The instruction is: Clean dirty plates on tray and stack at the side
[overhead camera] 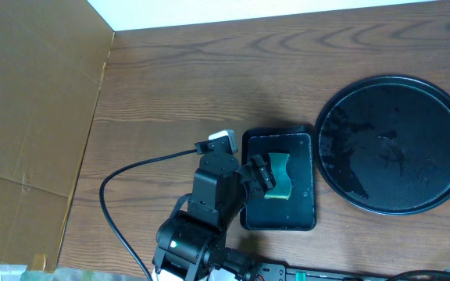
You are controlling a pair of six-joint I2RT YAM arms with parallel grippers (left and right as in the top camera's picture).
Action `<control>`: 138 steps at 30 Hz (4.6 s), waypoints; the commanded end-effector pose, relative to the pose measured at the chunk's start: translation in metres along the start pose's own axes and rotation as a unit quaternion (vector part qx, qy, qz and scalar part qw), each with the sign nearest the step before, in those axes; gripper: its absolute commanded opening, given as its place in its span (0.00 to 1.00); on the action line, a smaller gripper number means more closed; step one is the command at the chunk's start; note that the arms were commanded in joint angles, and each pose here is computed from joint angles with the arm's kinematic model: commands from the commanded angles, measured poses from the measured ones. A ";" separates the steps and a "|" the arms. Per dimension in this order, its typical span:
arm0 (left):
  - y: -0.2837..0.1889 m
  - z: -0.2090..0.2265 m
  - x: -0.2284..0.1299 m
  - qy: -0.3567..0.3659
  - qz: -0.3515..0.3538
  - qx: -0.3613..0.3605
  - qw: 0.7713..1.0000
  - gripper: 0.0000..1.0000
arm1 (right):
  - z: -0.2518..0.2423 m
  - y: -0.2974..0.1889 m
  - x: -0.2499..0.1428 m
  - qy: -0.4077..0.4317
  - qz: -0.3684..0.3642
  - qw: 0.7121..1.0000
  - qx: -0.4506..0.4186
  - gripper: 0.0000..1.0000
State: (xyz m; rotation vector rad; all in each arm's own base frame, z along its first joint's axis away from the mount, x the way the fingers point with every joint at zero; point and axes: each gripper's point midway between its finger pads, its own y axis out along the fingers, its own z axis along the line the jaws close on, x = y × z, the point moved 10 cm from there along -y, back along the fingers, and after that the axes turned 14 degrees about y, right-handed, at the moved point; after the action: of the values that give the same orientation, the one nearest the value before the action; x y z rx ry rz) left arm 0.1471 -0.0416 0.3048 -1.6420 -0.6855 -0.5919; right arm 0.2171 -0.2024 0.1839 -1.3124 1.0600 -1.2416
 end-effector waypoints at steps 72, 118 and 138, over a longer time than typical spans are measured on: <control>-0.005 0.000 0.005 -0.001 -0.010 -0.001 1.000 0.82 | 0.039 -0.022 -0.052 -0.193 0.090 0.948 0.236 0.04; -0.005 0.000 0.005 -0.001 -0.010 -0.001 1.000 0.82 | -0.045 -0.141 -0.240 -0.607 -0.092 0.500 0.610 0.99; -0.005 0.000 0.005 -0.001 -0.010 -0.001 1.000 0.82 | -0.081 -0.059 -0.231 -0.534 -0.301 0.546 0.571 0.99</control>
State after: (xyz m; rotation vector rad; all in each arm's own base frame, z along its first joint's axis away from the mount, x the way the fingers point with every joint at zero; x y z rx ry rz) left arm 0.1474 -0.0417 0.3046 -1.6415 -0.6847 -0.5910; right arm 0.1131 0.0300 0.2214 -0.8931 -1.0806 -0.8177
